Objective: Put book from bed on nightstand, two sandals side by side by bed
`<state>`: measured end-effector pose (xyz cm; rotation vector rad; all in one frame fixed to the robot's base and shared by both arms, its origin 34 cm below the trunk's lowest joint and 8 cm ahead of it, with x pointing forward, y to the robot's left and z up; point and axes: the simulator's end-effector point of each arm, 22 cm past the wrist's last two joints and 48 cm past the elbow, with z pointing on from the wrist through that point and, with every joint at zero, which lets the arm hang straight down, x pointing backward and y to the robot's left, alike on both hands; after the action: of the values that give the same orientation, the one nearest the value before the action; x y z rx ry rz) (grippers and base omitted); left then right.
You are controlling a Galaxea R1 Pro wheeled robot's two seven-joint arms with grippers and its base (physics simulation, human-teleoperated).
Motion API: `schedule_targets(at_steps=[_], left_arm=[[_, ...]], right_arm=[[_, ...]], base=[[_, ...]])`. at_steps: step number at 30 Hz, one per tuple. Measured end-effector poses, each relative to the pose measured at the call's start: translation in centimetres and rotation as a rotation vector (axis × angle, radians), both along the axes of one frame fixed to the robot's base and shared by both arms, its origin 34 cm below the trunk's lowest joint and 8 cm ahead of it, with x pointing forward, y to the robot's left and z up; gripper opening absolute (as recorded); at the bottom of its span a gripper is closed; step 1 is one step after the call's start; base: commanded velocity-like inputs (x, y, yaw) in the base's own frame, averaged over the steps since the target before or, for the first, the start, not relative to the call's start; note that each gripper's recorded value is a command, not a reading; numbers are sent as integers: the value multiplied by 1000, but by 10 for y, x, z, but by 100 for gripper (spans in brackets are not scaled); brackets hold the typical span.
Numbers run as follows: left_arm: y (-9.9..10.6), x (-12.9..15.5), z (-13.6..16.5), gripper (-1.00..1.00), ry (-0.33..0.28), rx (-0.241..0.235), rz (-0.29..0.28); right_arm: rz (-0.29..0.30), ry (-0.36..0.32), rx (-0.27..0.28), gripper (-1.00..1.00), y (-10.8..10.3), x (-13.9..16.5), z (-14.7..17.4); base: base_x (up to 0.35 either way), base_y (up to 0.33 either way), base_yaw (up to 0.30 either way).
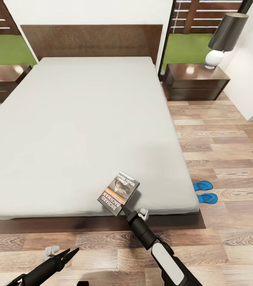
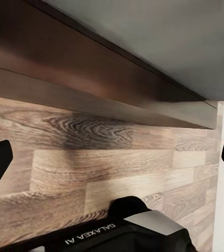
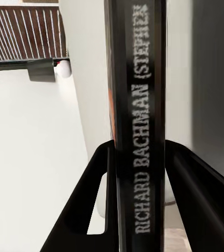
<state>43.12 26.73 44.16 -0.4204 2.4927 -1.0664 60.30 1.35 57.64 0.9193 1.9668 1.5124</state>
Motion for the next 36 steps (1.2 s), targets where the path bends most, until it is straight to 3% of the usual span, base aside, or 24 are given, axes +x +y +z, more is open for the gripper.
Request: schedule_targets(at_steps=[36], left_arm=[[0, 2, 61, 100, 1, 0, 0]], right_arm=[[0, 3, -1, -100, 0, 2, 60]], base=[[0, 0, 0]])
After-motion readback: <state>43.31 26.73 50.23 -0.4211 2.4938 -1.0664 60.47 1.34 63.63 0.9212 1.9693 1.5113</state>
